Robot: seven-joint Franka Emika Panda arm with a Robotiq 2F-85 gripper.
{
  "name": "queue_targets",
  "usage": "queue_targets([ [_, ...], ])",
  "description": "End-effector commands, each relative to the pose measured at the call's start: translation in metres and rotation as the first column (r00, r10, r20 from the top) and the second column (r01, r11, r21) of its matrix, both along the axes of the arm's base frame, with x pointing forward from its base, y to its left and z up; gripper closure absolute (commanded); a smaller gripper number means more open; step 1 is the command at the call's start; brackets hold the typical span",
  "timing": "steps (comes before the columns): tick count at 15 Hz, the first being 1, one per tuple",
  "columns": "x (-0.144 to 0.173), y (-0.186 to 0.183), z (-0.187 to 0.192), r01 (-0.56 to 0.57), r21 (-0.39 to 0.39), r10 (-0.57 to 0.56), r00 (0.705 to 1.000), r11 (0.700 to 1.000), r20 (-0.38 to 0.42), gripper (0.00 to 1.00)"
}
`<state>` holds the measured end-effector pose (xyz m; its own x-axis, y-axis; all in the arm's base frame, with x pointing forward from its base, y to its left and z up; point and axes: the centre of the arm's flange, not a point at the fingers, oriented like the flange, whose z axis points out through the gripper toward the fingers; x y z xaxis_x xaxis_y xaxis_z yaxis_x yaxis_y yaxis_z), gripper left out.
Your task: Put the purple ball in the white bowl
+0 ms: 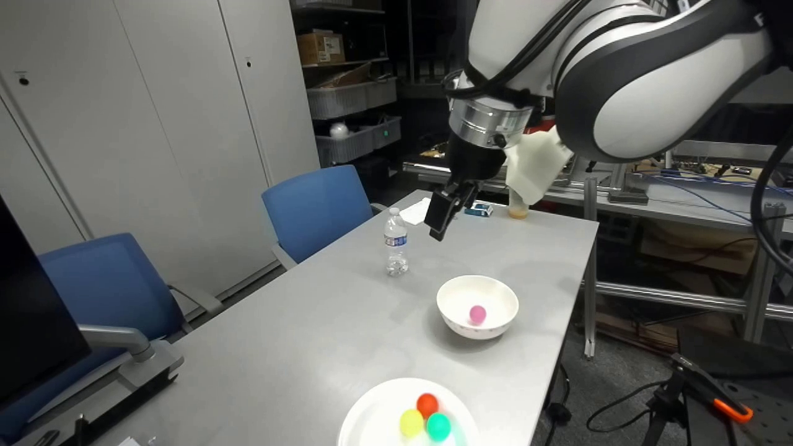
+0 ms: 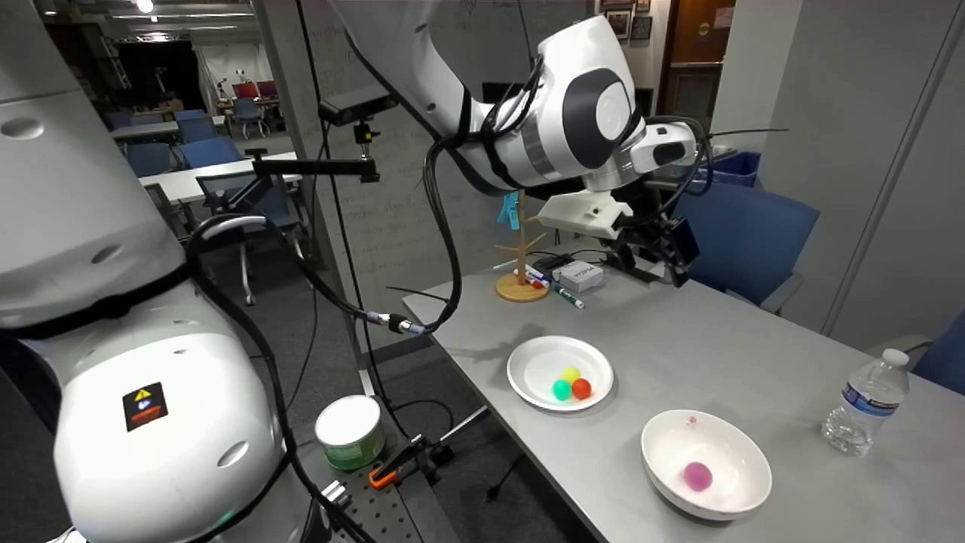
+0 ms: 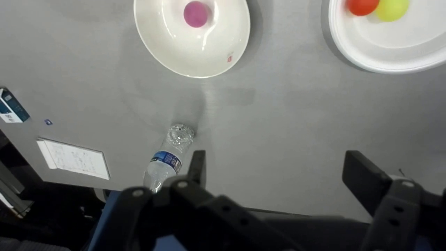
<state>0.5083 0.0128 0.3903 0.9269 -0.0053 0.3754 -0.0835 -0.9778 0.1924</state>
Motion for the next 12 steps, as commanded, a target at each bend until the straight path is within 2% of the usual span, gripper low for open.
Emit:
queue_targets([
  [1,-0.009,-0.002,0.013,-0.007,0.005,0.008,0.998,1.0,-0.063,0.0],
  [5,-0.011,-0.003,0.014,-0.015,-0.006,0.014,0.996,1.0,-0.089,0.0],
  [12,-0.007,0.0,0.001,-0.006,-0.006,0.006,0.997,1.0,-0.08,0.0],
])
